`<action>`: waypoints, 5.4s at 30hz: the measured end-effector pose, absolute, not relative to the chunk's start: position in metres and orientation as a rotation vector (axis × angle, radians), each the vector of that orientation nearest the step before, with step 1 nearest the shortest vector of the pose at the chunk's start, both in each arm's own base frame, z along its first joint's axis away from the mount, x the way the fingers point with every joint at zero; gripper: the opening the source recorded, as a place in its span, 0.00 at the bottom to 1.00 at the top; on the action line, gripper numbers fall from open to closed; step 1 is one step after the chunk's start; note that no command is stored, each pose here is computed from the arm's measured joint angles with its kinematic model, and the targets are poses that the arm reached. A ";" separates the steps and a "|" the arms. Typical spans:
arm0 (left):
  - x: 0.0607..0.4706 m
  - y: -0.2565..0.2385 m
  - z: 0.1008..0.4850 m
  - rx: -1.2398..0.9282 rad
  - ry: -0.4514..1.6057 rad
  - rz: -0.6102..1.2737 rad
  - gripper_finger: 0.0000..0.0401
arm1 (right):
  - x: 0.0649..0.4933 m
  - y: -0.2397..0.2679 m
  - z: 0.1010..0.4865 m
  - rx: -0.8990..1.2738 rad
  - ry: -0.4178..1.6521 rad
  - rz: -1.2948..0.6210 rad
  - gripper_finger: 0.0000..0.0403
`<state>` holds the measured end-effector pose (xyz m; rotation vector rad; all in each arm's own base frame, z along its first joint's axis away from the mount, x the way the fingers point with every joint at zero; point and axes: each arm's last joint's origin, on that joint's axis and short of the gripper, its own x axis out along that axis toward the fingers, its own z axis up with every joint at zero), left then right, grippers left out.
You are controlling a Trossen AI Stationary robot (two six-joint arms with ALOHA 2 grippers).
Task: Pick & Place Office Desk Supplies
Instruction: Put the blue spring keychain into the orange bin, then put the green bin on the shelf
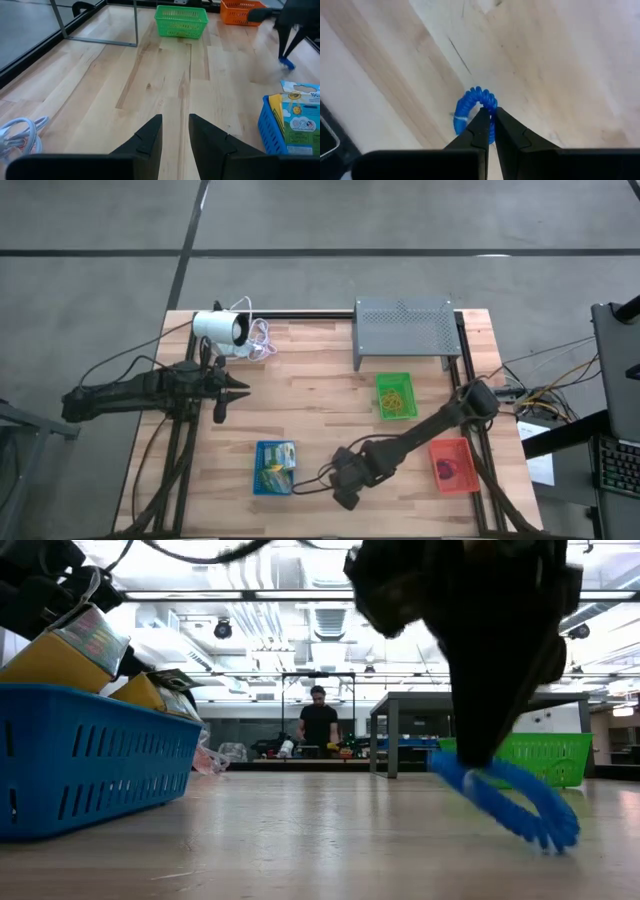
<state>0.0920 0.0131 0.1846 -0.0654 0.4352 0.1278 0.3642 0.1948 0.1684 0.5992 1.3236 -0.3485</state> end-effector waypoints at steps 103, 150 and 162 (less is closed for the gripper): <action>0.092 0.013 0.183 -0.067 0.448 0.128 0.25 | 0.068 0.140 0.189 0.313 1.410 -0.126 0.03; 0.091 0.013 0.183 -0.067 0.448 0.128 0.25 | 0.072 0.147 0.214 0.345 1.369 -0.101 0.33; 0.092 0.013 0.183 -0.066 0.448 0.128 0.25 | 0.080 0.136 0.265 0.181 1.358 -0.086 0.30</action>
